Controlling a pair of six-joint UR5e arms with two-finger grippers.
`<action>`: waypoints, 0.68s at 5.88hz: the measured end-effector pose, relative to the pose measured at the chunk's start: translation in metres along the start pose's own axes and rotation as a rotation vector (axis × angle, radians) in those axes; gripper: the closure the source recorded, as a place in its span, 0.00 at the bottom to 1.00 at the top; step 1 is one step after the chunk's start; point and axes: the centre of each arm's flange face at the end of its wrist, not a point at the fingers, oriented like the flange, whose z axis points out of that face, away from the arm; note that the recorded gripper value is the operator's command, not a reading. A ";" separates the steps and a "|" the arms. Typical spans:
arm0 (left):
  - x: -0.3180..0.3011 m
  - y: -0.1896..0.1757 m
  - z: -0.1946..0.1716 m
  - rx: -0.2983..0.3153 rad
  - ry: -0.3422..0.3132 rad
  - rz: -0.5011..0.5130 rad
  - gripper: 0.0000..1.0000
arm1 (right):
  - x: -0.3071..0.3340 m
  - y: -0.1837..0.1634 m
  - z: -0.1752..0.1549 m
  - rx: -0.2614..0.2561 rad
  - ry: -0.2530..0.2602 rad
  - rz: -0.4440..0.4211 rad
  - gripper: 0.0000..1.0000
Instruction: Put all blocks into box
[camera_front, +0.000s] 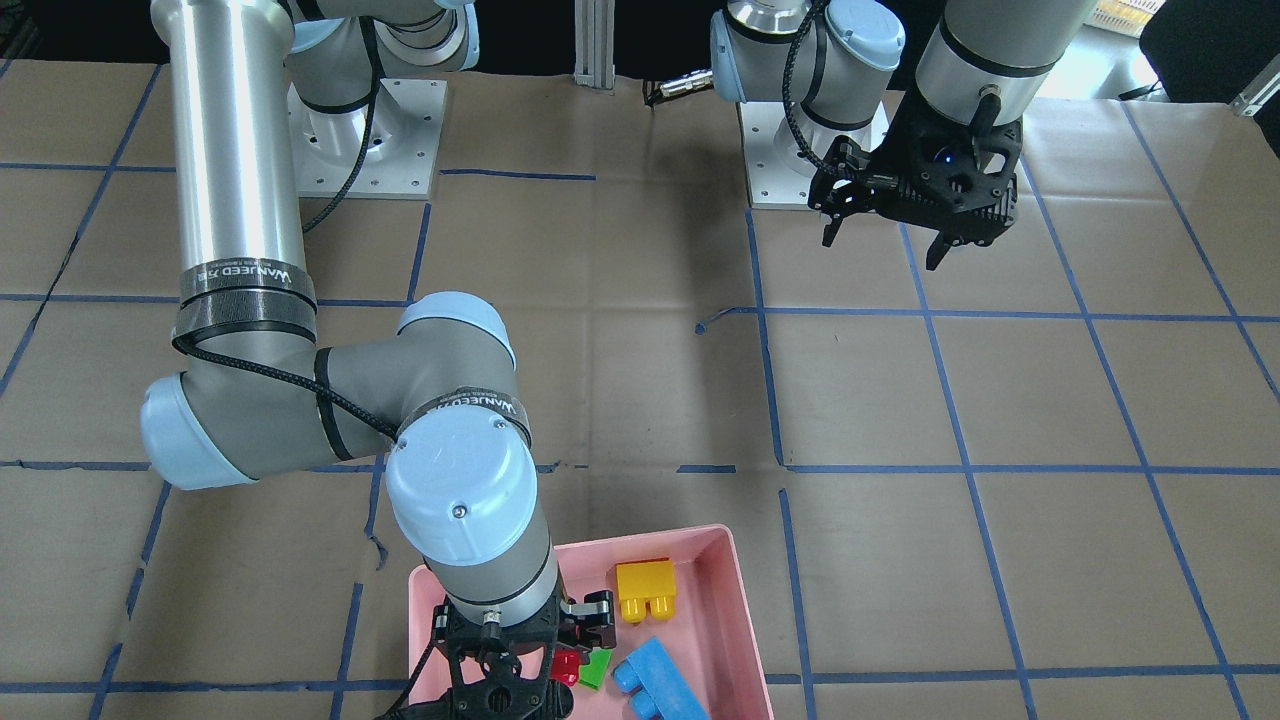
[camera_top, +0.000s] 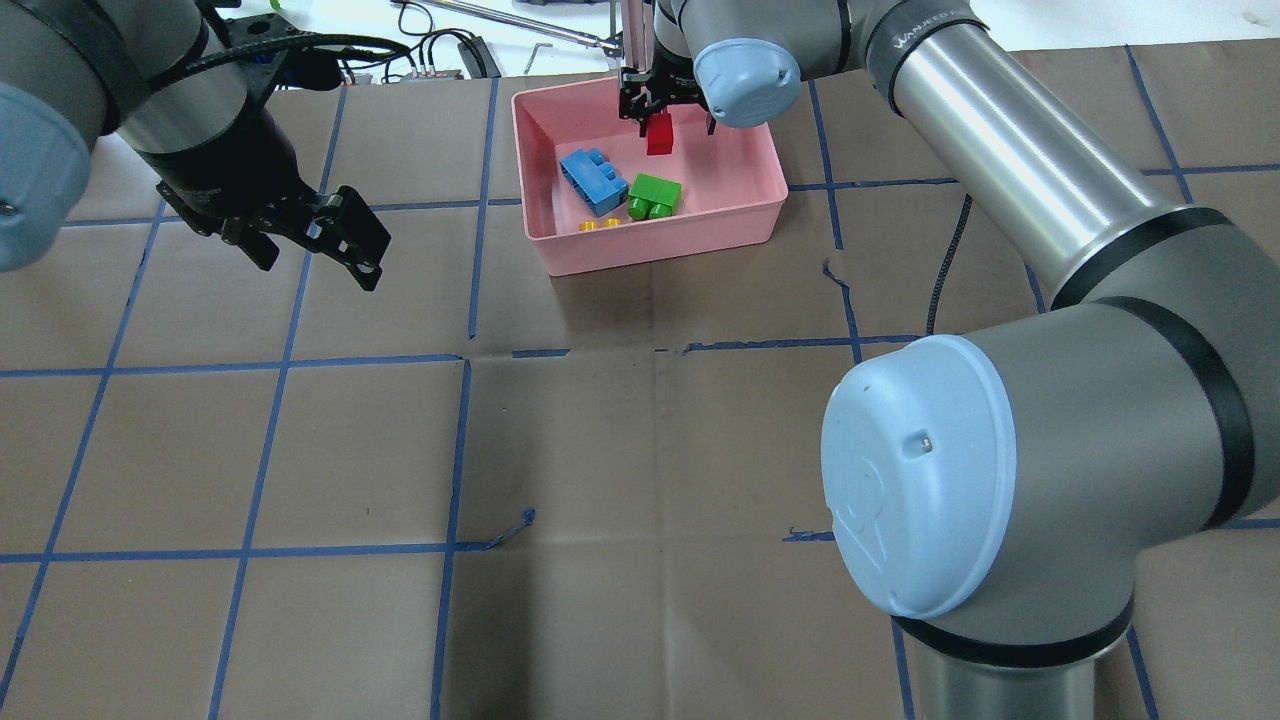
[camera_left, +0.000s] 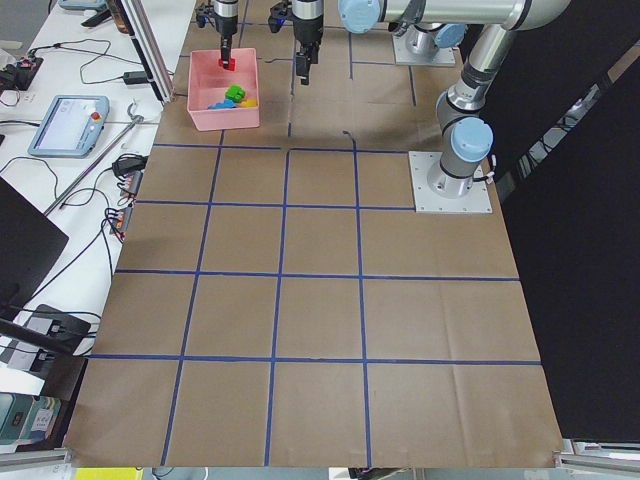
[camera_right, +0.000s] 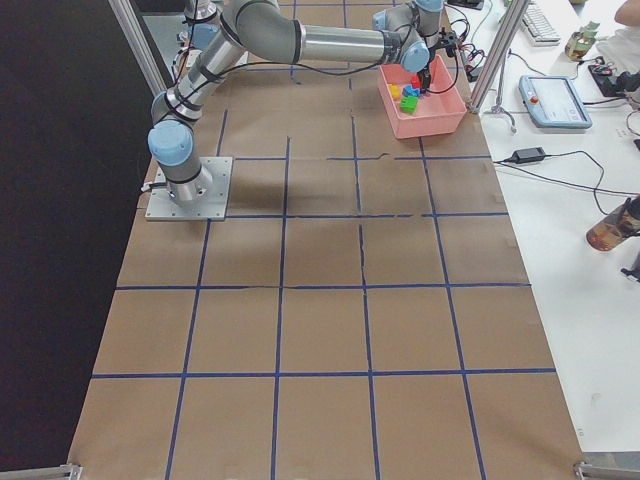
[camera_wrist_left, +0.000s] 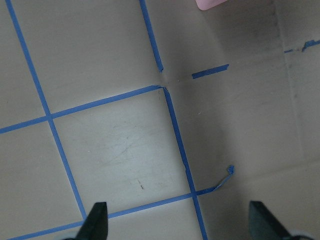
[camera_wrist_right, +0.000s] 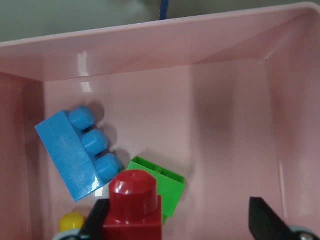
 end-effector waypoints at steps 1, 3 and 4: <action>0.000 0.000 -0.001 0.001 0.000 0.001 0.00 | 0.000 0.000 0.000 0.002 0.002 0.000 0.00; 0.000 0.001 -0.002 0.001 -0.001 0.001 0.00 | 0.004 -0.001 -0.006 0.005 0.011 0.001 0.00; 0.000 0.001 -0.002 0.000 -0.001 0.001 0.00 | 0.011 -0.002 -0.017 0.001 0.018 0.000 0.00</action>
